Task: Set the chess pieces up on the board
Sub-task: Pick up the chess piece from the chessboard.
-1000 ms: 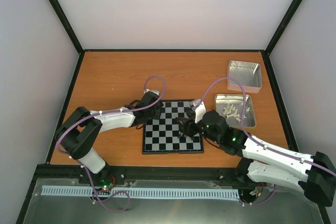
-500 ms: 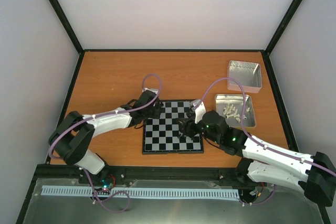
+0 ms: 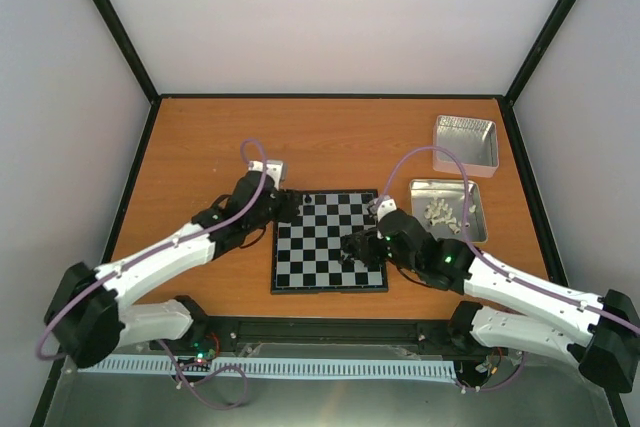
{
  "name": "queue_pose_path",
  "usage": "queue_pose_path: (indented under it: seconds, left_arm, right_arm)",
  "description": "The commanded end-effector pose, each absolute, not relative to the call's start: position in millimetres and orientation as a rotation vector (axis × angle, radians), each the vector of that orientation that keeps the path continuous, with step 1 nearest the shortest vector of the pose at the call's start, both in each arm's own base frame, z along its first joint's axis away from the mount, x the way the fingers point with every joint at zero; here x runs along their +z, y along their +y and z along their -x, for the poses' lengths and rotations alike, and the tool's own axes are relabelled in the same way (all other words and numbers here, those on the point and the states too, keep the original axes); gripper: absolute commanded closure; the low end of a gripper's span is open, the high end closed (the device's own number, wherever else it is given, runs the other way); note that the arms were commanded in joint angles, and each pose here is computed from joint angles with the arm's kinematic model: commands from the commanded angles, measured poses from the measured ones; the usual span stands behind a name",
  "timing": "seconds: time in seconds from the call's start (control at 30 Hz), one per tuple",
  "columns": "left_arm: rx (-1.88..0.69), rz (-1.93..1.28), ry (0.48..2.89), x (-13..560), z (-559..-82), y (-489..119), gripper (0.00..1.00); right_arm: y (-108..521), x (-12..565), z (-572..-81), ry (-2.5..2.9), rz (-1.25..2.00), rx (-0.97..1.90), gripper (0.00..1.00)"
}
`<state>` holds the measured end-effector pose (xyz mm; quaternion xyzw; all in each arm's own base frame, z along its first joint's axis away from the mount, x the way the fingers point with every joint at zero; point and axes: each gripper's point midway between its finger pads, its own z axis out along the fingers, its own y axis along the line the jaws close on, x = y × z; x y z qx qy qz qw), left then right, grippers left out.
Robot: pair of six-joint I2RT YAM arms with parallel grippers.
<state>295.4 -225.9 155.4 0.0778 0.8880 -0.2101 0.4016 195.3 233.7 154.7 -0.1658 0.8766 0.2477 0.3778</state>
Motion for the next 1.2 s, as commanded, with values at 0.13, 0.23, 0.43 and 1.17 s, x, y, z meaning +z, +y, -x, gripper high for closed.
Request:
queue_pose_path:
  seconds: [0.13,0.23,0.43,1.17]
  left_arm:
    - [-0.569,-0.105,2.028,208,-282,-198,0.46]
    - [-0.575,-0.093,1.974,223,-278,-191,0.44]
    - [-0.58,-0.074,1.934,231,-272,-182,0.39]
    - [-0.617,-0.119,1.954,224,-269,-192,0.38]
  right_arm:
    - [197,96,-162,2.643,0.389,0.4,0.57]
    - [198,88,-156,2.681,0.409,0.406,0.56]
    - [203,66,-151,2.755,0.47,0.375,0.52]
    - [218,36,-184,2.767,0.568,0.145,0.59]
